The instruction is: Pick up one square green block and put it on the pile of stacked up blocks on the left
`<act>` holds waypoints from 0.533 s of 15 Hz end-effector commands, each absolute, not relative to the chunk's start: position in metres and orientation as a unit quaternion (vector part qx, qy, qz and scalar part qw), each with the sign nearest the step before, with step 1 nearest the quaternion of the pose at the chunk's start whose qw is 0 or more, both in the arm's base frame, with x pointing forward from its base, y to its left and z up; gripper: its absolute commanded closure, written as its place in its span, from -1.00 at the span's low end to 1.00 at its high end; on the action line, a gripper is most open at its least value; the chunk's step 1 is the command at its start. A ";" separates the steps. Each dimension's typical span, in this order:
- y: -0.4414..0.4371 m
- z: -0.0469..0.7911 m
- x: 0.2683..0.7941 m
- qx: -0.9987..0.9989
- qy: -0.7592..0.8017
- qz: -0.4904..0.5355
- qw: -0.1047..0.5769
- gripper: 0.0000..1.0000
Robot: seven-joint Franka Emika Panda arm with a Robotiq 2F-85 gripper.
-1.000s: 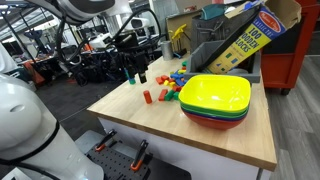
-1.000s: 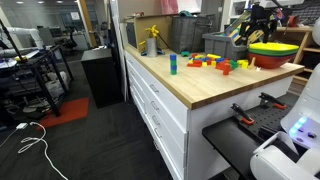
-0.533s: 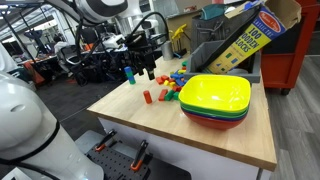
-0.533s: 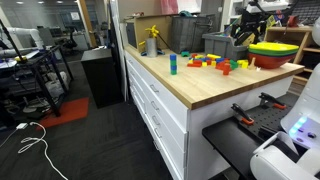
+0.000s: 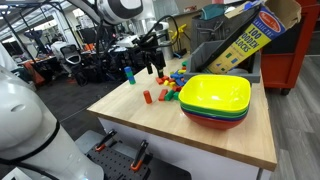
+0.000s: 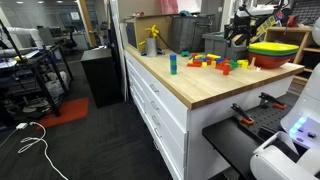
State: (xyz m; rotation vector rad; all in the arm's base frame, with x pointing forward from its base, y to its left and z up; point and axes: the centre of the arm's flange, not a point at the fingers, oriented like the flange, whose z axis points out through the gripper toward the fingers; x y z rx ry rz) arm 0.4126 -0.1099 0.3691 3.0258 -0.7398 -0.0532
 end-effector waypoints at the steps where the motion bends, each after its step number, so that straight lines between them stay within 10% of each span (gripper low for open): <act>1: -0.126 0.356 0.442 0.970 -0.242 -0.016 0.017 -1.00; 8: -0.125 0.355 0.441 0.970 -0.241 -0.017 0.018 -1.00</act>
